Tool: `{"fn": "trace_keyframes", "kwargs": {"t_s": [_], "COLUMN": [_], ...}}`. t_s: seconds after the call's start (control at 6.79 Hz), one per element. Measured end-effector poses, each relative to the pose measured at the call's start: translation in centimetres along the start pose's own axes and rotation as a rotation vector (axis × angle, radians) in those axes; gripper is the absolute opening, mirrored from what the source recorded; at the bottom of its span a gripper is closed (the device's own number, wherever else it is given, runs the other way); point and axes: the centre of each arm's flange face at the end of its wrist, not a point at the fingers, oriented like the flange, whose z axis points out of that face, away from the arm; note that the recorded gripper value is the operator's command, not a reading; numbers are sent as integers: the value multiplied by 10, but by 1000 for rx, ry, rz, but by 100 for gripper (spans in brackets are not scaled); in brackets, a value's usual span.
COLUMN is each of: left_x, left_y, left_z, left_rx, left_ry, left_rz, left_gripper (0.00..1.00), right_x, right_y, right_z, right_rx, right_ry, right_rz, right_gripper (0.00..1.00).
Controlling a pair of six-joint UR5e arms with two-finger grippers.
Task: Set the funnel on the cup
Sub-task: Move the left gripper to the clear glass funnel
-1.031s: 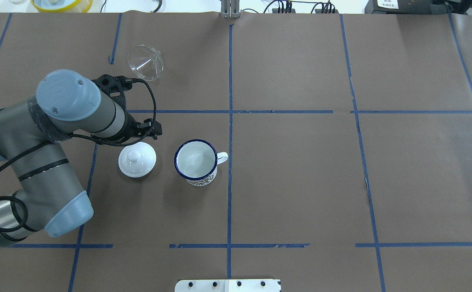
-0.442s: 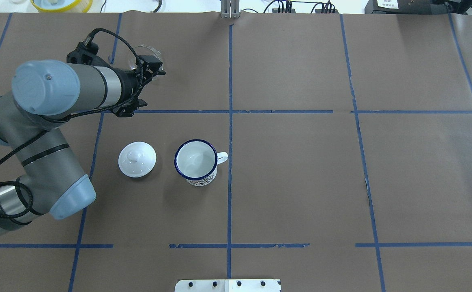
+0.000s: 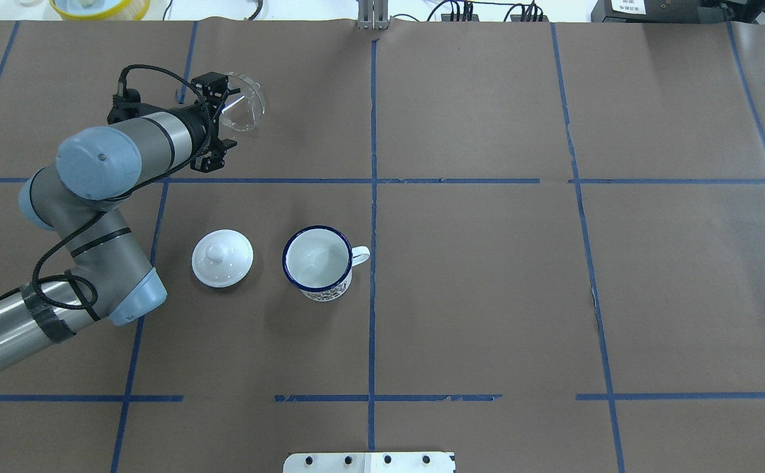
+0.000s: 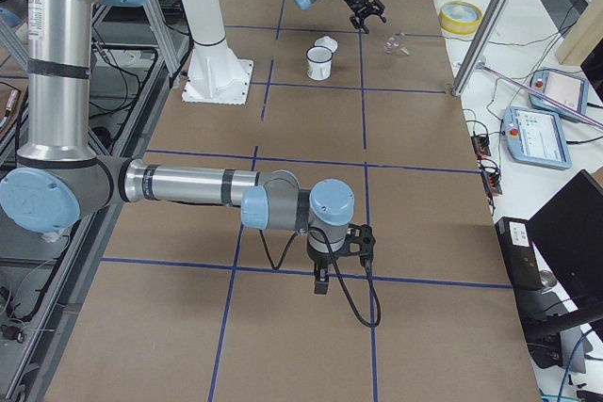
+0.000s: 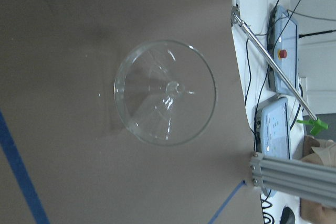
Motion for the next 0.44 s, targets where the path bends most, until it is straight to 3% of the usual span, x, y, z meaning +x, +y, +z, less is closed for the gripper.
{"fn": "trace_keyframes", "kwargs": {"t_s": [0.29,0.44], "left_x": [-8,-1], "left_y": [-25,-29], "left_z": [39,54], "left_rx": [37,38], "left_ry": [23,44], "left_rz": [-17,-26], "left_gripper": [100,94], "right_x": [0,0], "right_y": [0,0], "right_z": [0,0], "right_rx": [0,0], "right_ry": [0,0], "right_rz": [0,0], "right_gripper": [100,100]}}
